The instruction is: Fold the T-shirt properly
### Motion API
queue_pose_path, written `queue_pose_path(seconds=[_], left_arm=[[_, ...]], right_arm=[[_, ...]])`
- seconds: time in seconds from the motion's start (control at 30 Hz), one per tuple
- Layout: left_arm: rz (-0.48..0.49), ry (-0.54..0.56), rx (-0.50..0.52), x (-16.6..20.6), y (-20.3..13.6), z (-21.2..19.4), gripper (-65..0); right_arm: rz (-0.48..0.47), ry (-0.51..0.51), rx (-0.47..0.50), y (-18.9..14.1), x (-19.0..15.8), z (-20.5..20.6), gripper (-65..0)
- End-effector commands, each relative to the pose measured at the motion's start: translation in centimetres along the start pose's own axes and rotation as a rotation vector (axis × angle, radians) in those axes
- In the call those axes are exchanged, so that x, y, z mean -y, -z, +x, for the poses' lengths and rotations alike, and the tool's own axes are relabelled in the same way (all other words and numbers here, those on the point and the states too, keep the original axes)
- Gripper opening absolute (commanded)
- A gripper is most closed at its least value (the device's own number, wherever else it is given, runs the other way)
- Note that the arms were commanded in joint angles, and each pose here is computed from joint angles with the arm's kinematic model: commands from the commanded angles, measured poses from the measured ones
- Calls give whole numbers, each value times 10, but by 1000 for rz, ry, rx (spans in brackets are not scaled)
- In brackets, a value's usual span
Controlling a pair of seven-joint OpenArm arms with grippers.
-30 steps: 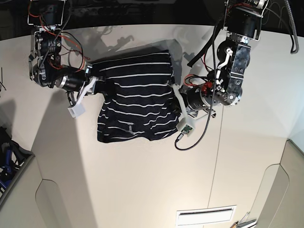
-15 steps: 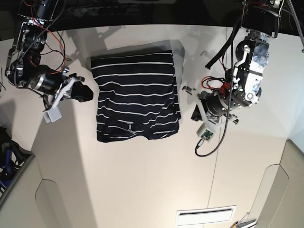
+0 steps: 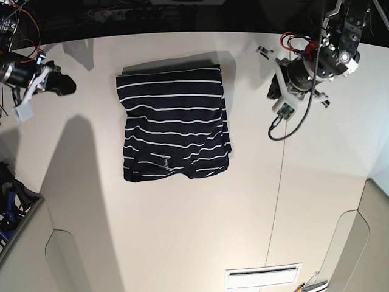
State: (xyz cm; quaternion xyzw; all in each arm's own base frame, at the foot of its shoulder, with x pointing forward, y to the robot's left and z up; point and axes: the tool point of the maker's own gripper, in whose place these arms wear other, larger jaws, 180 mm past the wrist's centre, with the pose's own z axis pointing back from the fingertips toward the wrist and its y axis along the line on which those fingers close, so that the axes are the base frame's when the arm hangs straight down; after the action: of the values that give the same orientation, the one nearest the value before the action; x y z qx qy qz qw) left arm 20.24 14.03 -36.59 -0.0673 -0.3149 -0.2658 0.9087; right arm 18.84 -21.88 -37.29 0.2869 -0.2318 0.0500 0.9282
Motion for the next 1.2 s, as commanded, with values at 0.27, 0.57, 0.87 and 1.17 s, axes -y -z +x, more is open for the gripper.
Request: queue_pose_path(seconds=[0.27, 0.57, 0.87, 1.17], left_arm=[[-37, -64, -194, 29, -47, -87, -650], [-204, -80, -368, 84, -83, -156, -650], [-335, -165, -650, 120, -107, -275, -650], [-355, -244, -725, 149, -124, -373, -650]], right_arm=[[52, 24, -142, -29, -5, -55, -650], [210, 74, -339, -24, -44, -112, -650], [294, 7, -727, -9, -80, -216, -650], [182, -80, -843, 13, -59, -295, -650]])
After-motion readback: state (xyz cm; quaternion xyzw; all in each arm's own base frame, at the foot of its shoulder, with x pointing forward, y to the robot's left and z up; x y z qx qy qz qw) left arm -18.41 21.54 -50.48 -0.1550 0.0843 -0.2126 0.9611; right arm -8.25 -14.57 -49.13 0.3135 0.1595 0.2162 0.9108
